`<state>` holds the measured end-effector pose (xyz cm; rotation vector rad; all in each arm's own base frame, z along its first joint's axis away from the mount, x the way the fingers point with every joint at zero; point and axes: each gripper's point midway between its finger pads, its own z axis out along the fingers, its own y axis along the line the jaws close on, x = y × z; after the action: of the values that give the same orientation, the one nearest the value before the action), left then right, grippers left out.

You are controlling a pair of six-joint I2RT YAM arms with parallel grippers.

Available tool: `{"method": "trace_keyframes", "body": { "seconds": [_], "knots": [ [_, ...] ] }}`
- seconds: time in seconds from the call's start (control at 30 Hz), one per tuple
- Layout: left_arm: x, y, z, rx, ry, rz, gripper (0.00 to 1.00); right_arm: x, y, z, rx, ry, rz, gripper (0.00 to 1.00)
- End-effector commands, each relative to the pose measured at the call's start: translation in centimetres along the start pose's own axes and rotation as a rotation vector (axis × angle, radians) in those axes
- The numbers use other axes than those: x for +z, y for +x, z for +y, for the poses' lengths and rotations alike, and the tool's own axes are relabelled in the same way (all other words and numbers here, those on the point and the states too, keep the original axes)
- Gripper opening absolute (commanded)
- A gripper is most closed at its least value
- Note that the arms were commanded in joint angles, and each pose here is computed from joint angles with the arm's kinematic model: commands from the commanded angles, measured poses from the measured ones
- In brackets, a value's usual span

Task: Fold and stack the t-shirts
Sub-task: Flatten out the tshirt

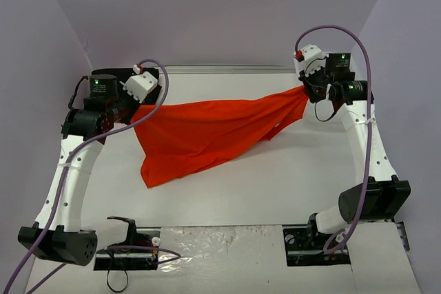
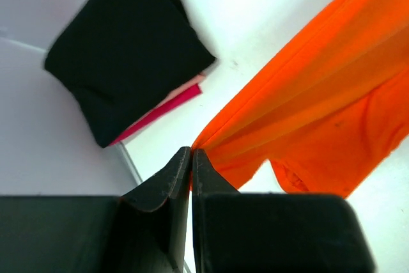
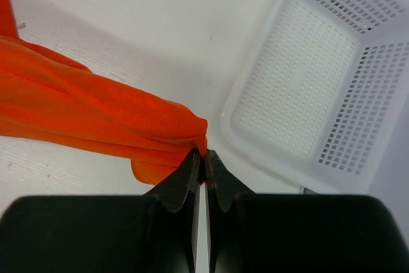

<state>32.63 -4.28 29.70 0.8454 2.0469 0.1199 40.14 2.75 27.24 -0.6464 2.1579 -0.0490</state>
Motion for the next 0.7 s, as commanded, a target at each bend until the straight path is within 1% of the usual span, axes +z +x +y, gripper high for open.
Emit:
{"method": "trace_keyframes", "body": {
  "seconds": [0.0,0.1,0.17,0.2,0.33,0.43,0.53,0.57,0.63,0.67],
  "knots": [
    [-4.6,-3.9,3.9,-0.039,-0.221,-0.157,0.02,-4.1,-2.5,-2.6,-0.015,0.12,-0.085,0.0],
    [-7.1,-5.5,5.1,-0.076,-0.29,-0.225,0.02,-5.2,-3.7,-3.4,-0.005,0.156,-0.119,0.0],
    [-8.0,-6.4,5.2,-0.099,-0.293,-0.262,0.02,-6.1,-4.6,-3.9,0.001,0.178,-0.145,0.0],
    [-9.1,-7.1,5.4,-0.102,-0.307,-0.299,0.02,-6.5,-5.1,-4.0,0.002,0.182,-0.158,0.0],
    [-11.8,-8.5,5.6,-0.119,-0.332,-0.383,0.02,-9.5,-6.9,-4.2,0.007,0.211,-0.236,0.0],
    [-13.5,-8.7,5.5,-0.126,-0.353,-0.421,0.02,-13.0,-7.7,-3.6,0.008,0.233,-0.31,0.0],
    [-15.7,-9.0,5.2,-0.135,-0.376,-0.476,0.02,-15.3,-7.7,-2.9,0.018,0.242,-0.353,0.0],
    [-16.4,-9.1,5.1,-0.136,-0.379,-0.496,0.02,-16.8,-7.4,-2.5,0.018,0.252,-0.38,0.0],
    [-17.6,-9.3,4.8,-0.146,-0.376,-0.52,0.02,-18.6,-7.4,-2.0,0.022,0.263,-0.417,0.0],
    [-18.4,-9.6,4.8,-0.149,-0.381,-0.537,0.02,-20.4,-7.5,-1.7,0.023,0.283,-0.454,0.0]
  ]
}}
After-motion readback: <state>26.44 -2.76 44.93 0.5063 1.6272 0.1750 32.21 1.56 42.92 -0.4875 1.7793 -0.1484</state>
